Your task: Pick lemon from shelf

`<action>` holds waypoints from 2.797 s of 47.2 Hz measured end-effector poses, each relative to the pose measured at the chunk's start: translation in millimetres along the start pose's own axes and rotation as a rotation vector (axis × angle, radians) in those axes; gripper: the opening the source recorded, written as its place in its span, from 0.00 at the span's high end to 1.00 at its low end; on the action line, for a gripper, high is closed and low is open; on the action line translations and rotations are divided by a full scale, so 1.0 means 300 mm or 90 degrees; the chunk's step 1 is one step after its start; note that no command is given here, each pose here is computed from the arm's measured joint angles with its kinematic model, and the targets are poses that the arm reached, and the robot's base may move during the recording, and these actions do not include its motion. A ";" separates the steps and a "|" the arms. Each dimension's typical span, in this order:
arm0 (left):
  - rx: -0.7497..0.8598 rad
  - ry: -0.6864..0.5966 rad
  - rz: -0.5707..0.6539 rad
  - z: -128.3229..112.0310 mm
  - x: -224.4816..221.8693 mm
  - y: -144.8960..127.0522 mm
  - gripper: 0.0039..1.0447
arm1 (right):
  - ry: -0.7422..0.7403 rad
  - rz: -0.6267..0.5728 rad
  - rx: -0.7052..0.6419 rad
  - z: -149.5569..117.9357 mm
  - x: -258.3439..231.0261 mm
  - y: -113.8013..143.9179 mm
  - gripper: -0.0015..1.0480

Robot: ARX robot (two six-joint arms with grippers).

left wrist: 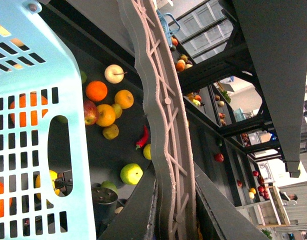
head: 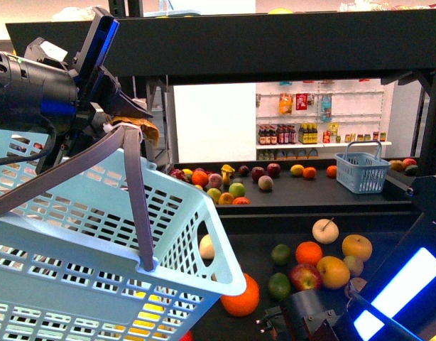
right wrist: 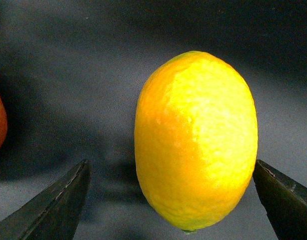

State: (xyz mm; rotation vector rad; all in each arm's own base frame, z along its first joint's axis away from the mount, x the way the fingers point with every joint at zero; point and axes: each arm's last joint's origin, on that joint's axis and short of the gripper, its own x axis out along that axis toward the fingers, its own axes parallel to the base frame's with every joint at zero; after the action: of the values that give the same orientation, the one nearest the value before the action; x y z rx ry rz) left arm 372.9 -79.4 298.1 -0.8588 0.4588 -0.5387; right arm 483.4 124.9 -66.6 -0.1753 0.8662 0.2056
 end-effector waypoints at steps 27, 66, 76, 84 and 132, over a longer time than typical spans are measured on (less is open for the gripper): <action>0.000 0.000 0.000 0.000 0.000 0.000 0.88 | -0.024 -0.025 0.040 0.047 -0.122 -0.094 0.57; 0.000 0.000 0.000 0.000 0.000 0.000 0.88 | -0.353 0.164 0.026 0.509 -1.002 -0.172 0.58; 0.000 0.000 0.000 0.000 0.000 0.000 0.88 | -0.334 0.243 0.013 0.567 -0.976 -0.005 0.58; 0.000 0.000 0.000 0.000 0.000 0.000 0.88 | -0.311 0.278 0.009 0.573 -0.921 0.088 0.58; -0.003 -0.001 0.001 -0.001 0.000 0.001 0.88 | -0.358 0.128 0.059 0.623 -0.900 0.051 0.07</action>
State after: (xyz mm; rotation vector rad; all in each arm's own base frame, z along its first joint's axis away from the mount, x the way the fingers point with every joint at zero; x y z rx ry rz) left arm 372.9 -79.3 297.7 -0.8626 0.4602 -0.5357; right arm 446.8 154.7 258.9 0.0585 0.3302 0.3812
